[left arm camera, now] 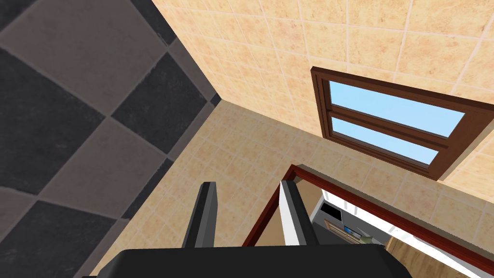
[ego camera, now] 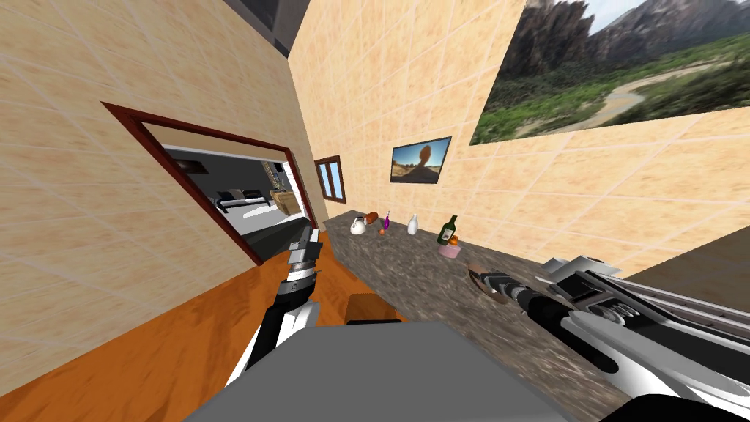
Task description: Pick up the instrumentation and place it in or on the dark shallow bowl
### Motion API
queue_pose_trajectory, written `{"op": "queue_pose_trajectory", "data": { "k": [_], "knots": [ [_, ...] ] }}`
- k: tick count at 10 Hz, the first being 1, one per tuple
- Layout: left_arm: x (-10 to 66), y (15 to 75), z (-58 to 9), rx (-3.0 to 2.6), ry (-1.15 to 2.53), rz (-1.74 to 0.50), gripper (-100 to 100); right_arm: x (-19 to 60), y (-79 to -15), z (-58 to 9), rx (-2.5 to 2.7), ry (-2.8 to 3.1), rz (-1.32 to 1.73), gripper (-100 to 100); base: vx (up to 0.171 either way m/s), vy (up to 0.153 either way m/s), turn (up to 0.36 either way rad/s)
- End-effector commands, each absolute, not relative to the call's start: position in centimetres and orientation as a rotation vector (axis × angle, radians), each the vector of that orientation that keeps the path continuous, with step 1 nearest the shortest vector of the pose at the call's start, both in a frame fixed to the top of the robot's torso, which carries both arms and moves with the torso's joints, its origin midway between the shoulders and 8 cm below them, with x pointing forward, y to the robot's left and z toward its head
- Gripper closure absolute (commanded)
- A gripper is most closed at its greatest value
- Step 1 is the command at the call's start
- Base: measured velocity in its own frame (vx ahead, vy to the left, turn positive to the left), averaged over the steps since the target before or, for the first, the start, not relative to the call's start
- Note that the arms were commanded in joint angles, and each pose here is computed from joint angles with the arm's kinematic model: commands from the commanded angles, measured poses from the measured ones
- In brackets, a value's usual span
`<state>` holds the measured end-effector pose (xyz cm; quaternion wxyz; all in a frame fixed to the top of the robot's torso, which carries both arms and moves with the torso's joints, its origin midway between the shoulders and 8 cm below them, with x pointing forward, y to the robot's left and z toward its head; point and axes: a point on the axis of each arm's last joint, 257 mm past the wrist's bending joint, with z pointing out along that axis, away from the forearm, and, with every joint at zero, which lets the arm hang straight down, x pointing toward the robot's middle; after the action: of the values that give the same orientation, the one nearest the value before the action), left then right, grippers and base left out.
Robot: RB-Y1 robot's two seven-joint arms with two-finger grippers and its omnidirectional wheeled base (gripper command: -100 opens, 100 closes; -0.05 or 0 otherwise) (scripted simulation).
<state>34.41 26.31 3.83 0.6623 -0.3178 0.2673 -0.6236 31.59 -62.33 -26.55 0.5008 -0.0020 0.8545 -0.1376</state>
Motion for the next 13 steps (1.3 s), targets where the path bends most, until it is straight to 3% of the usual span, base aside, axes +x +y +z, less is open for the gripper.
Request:
{"op": "queue_pose_trajectory", "data": {
  "k": [1, 13],
  "knots": [
    [34.4, 26.3, 3.8, -0.718, 0.604, -1.410, 0, 32.2, -62.2, -27.8, -0.033, 2.096, -0.314, -100, -0.111, 0.006, 0.036],
    [34.4, 26.3, 3.8, -0.718, 0.604, -1.410, 0, 40.2, -62.4, -30.0, -0.030, 2.126, -0.272, -100, -0.075, 0.009, 0.009]
  ]
}}
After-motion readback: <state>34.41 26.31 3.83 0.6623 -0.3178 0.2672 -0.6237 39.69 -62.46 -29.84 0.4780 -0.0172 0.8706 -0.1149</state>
